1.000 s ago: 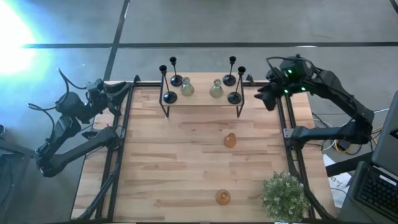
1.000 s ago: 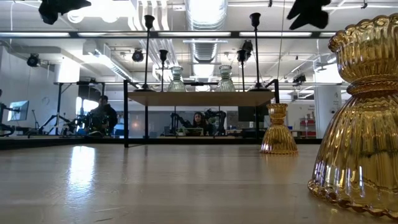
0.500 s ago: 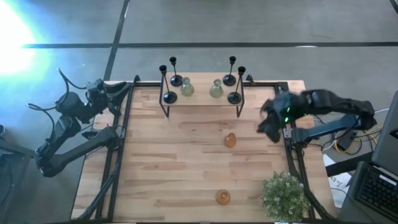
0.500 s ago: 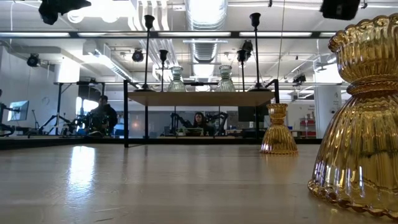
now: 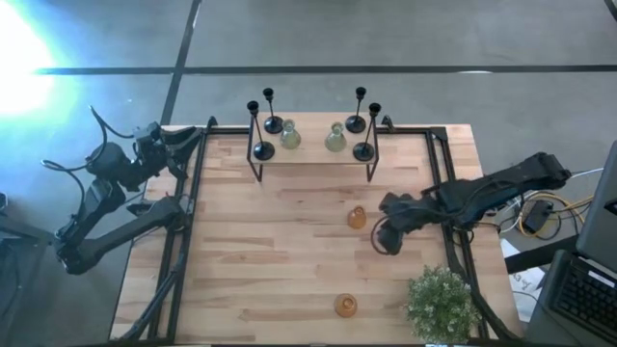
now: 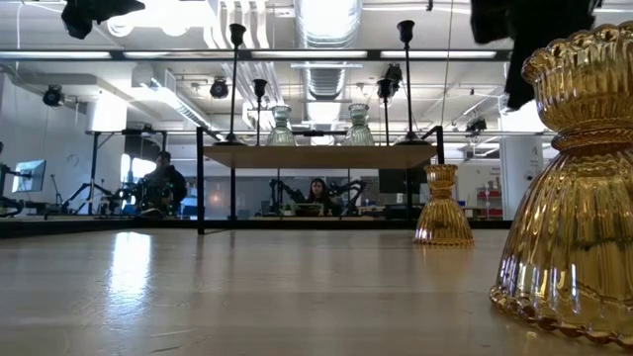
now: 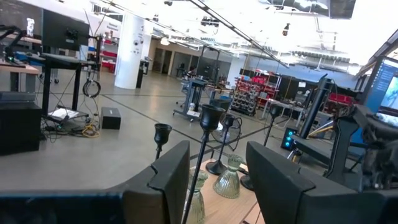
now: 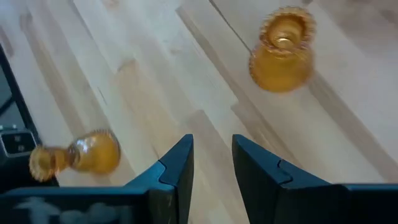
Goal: Pick & Place candle stick holders
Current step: Put the orange glass candle holder on the shelf
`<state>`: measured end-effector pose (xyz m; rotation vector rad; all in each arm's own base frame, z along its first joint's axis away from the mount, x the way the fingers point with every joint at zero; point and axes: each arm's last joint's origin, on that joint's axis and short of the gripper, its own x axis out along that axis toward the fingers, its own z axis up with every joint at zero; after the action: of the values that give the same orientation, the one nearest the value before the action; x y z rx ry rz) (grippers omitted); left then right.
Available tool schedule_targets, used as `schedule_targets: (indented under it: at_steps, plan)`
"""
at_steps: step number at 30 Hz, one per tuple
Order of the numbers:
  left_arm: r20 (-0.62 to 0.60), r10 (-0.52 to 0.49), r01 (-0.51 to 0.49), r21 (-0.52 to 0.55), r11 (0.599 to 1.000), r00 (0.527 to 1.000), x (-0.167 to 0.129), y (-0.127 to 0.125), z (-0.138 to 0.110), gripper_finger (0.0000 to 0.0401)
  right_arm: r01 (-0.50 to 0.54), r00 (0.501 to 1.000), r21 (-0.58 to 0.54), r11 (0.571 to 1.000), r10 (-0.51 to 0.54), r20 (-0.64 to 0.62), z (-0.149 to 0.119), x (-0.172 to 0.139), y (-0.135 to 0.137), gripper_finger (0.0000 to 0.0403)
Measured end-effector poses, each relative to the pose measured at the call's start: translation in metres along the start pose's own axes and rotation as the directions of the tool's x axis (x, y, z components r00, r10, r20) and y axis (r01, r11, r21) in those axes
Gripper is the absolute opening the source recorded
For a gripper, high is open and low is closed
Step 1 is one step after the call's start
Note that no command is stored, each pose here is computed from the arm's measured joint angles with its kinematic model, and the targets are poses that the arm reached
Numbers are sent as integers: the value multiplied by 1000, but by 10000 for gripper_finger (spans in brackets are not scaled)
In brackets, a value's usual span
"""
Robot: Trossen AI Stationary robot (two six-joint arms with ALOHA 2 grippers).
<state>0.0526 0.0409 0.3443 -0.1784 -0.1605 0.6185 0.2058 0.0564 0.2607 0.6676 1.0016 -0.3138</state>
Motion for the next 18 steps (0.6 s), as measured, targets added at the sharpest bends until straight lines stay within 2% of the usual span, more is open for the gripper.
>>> schedule_targets:
  at_steps: [3, 9, 18]
  plan:
    - [0, 0, 0, 0, 1000, 1000, 0, 0, 0, 163, 1, 1000, 16, 1000, -2, 14, 1, 19, -3, 99]
    - [0, 0, 0, 12, 1000, 1000, 0, 0, 0, 163, 127, 988, 8, 992, -127, 83, -4, 44, -14, 103]
    - [-1, 0, 0, 16, 1000, 1000, 0, 0, 0, 163, 220, 975, -86, 972, -216, 56, -2, 73, -18, 171]
